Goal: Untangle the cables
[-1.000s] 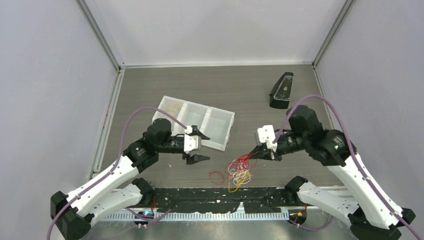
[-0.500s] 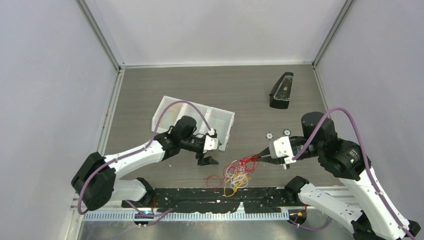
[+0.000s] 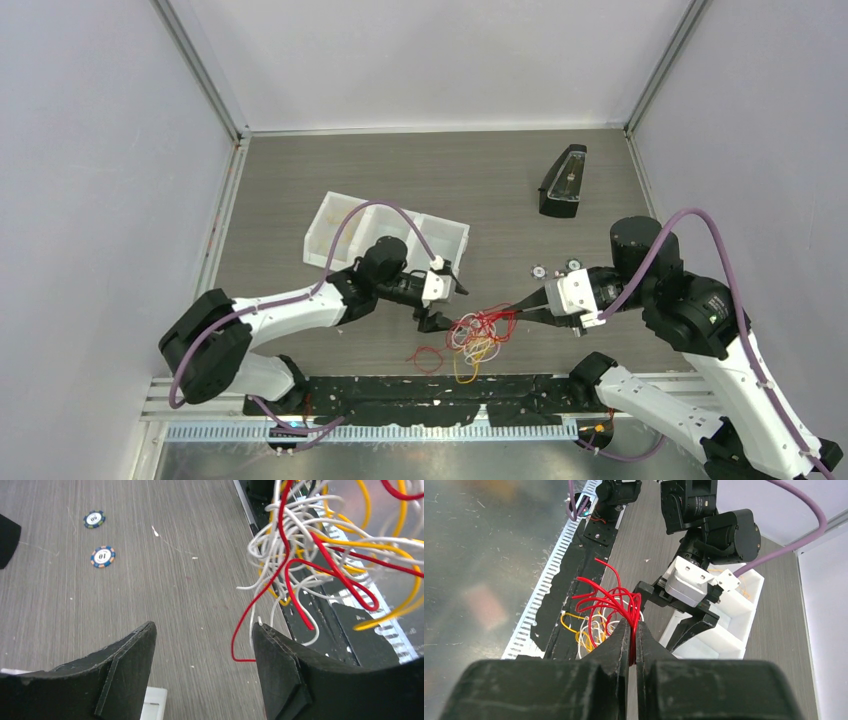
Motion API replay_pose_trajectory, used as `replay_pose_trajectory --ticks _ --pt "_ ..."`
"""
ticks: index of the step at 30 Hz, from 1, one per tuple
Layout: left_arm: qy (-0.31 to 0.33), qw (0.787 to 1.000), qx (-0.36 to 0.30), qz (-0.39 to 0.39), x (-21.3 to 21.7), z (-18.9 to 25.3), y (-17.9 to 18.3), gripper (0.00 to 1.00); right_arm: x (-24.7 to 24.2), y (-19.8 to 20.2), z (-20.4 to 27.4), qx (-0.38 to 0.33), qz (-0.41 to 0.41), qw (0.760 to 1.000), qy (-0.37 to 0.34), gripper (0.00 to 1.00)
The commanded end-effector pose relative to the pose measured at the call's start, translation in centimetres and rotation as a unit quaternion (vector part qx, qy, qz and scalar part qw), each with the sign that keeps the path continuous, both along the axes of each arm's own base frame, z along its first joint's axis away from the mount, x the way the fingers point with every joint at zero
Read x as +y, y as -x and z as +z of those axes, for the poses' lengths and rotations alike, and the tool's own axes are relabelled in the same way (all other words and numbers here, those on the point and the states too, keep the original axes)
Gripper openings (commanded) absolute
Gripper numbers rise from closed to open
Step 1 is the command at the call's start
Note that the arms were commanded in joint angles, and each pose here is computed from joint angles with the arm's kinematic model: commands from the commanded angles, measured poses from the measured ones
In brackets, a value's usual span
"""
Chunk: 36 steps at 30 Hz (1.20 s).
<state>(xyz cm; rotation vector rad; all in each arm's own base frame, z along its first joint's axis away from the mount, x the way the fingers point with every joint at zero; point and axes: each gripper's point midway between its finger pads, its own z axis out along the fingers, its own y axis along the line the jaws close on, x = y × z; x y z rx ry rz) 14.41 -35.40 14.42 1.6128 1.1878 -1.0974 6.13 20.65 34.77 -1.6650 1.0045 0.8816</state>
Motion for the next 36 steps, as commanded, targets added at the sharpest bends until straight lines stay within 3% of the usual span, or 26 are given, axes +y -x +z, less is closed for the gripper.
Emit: replay_pose_trajectory --ticks 1,9,12,14,16,24,36 --pt "0.067 0.997 -0.022 0.008 -2.1 4.0 -0.8 0.69 0.4 0.2 1.3 -0.02 0.019 0.999 -0.018 0.06" --pt "0.1 0.995 -0.021 -0.009 -1.9 6.6 1.1 0.43 0.4 0.1 0.8 -0.012 0.017 1.0 -0.015 0.05" --pt "0.116 0.993 -0.024 -0.024 -1.8 8.2 2.4 0.44 0.5 -0.1 0.1 -0.009 0.011 1.0 -0.009 0.06" --pt "0.126 0.991 -0.025 -0.028 -1.5 9.1 3.2 0.55 0.4 -0.2 -0.1 -0.008 0.009 1.0 -0.007 0.06" --pt "0.133 0.991 -0.025 -0.018 -1.0 9.7 3.4 0.58 0.4 -0.2 -0.2 -0.008 0.007 1.0 -0.007 0.05" --pt "0.139 0.99 -0.016 -0.022 -1.0 10.9 4.5 0.5 0.7 -0.1 0.1 -0.003 0.012 1.0 -0.018 0.05" --pt "0.155 0.988 -0.008 0.002 -3.4 11.7 2.8 0.47 1.1 -0.1 0.8 0.0 0.021 0.999 -0.027 0.06"
